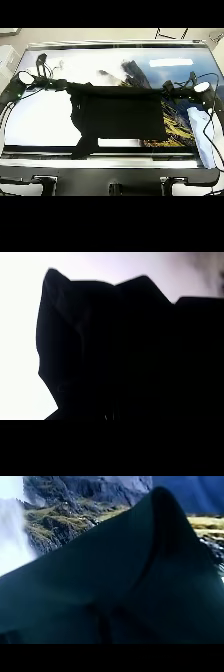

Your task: Fold the clothes and pants, and hang the long-sleeved shirts on hangers.

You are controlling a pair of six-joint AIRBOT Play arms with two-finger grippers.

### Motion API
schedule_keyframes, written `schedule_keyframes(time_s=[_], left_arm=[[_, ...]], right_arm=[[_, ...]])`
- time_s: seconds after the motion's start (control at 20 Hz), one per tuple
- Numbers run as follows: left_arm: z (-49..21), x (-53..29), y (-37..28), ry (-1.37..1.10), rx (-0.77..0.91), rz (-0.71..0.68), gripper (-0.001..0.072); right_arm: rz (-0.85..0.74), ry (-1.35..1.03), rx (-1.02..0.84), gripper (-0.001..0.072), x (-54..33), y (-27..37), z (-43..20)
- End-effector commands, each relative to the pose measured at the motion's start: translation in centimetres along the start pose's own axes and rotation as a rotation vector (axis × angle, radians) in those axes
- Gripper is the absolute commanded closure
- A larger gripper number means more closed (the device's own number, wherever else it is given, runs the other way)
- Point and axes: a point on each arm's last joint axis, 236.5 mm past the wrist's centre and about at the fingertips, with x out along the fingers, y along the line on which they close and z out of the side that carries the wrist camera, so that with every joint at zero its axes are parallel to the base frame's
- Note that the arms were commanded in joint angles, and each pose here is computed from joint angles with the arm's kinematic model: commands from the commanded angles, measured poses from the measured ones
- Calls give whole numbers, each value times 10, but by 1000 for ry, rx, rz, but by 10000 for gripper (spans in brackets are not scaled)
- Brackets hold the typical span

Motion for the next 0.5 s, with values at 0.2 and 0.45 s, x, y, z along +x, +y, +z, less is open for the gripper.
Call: schedule_keyframes(time_s=[0.2,0.45], left_arm=[[-127,-54,45,551,-222,-77,-4],[-214,-28,30,636,-555,-234,-1]], right_arm=[[-223,332,-29,102,-94,-90,-20],[-345,626,44,104,-102,-157,-103]])
